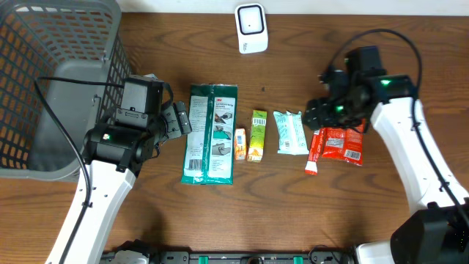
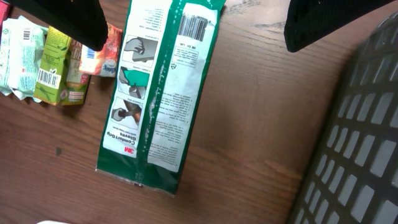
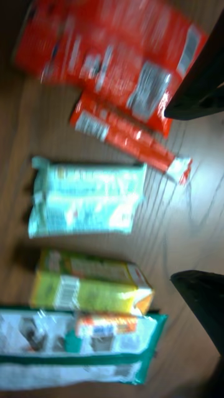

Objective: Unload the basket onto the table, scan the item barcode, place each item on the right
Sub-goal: 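Move the right gripper leftward over the pale green wipes pack, then grasp the pale green wipes pack with the right gripper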

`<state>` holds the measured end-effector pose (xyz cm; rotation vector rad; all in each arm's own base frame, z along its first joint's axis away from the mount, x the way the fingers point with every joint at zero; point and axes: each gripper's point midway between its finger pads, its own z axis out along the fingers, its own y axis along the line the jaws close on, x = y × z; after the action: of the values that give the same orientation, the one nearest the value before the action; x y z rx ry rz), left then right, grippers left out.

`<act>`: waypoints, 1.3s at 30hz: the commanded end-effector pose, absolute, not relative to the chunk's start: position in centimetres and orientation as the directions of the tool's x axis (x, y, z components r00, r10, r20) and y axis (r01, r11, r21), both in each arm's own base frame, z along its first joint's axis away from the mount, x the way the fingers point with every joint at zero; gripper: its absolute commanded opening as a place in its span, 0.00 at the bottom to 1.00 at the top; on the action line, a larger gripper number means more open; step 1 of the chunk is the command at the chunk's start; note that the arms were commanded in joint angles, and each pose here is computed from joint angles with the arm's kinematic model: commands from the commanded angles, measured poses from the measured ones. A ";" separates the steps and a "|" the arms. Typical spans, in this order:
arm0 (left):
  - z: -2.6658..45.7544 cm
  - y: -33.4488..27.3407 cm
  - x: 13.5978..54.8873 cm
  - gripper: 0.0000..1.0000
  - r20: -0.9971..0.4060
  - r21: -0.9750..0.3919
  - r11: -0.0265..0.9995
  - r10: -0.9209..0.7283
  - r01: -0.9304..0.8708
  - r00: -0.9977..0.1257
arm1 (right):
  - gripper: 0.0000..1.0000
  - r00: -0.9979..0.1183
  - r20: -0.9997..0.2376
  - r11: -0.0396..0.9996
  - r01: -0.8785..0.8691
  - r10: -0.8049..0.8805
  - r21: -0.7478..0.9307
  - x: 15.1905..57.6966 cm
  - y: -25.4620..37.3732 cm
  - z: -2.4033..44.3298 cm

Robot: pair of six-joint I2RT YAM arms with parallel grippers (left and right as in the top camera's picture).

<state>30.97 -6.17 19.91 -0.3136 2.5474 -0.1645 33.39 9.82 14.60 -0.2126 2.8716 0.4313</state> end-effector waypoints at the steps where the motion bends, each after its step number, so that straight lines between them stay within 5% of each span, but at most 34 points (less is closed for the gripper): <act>1: 20.4 -5.9 31.2 0.91 -0.533 -0.173 0.966 -0.254 -0.190 -0.807 | 0.67 -0.949 -0.266 0.934 -0.242 -0.171 0.263 33.3 11.4 14.5; 9: 20.4 -5.9 31.2 0.91 -0.533 -0.173 0.966 -0.254 -0.190 -0.807 | 0.75 -0.938 -0.264 0.916 -0.295 -0.223 0.273 32.5 13.5 14.3; 12: 20.4 -5.9 31.2 0.91 -0.533 -0.173 0.966 -0.254 -0.190 -0.807 | 0.73 -0.938 -0.260 0.899 -0.307 -0.230 0.312 32.1 14.1 14.5; 19: 20.4 -5.9 31.2 0.91 -0.533 -0.173 0.966 -0.254 -0.190 -0.807 | 0.52 -0.924 -0.271 0.916 -0.333 -0.269 0.225 32.8 12.8 13.9; 39: 20.4 -5.9 31.2 0.91 -0.533 -0.173 0.966 -0.254 -0.190 -0.807 | 0.54 -0.944 -0.153 0.909 -0.323 -0.292 0.262 36.3 12.8 3.9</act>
<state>30.97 -6.16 19.91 -0.3138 2.5473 -0.1640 36.61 12.82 5.91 -0.4763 2.9188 0.3888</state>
